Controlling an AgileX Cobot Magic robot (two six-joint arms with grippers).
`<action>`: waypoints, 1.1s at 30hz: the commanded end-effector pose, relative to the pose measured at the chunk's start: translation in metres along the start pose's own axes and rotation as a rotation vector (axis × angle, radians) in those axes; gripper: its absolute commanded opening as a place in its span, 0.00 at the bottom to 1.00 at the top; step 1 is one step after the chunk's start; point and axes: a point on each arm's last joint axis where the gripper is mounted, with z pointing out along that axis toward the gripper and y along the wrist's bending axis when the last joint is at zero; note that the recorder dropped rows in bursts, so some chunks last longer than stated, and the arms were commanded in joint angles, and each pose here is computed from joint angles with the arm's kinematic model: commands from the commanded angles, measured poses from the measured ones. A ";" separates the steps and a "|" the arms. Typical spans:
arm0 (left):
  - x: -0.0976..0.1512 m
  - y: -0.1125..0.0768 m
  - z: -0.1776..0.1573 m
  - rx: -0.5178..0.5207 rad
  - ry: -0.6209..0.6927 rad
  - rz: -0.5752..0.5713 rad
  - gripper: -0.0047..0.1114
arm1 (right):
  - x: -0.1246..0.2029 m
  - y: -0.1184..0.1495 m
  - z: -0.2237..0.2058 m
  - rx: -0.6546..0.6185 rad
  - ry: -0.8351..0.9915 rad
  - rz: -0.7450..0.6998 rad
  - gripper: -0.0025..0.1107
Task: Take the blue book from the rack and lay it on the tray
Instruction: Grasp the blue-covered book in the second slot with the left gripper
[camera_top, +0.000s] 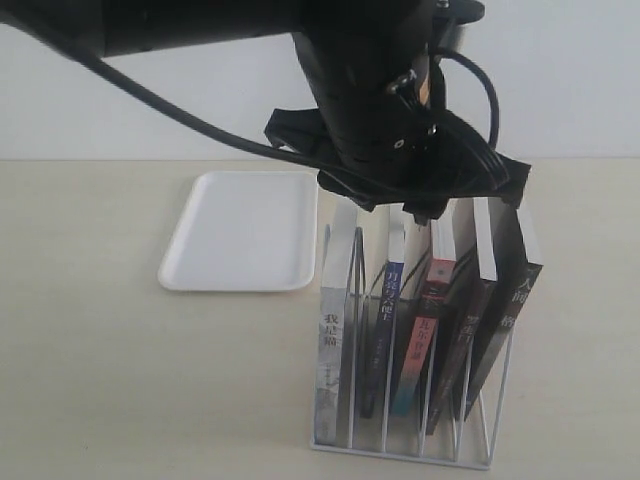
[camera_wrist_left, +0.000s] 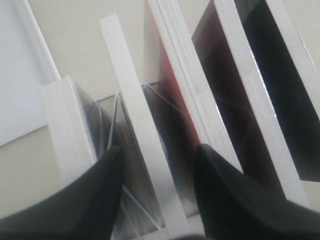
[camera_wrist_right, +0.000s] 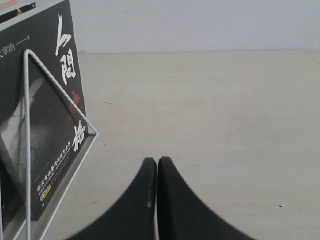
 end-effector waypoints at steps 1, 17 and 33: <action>0.000 -0.001 0.000 -0.008 0.000 0.011 0.41 | -0.001 0.000 0.000 0.007 -0.015 0.000 0.02; 0.003 0.000 0.000 -0.016 0.029 0.003 0.41 | -0.001 0.000 0.000 0.007 -0.015 0.000 0.02; 0.002 -0.005 0.013 -0.002 0.019 -0.024 0.34 | -0.001 0.000 0.000 0.007 -0.015 0.000 0.02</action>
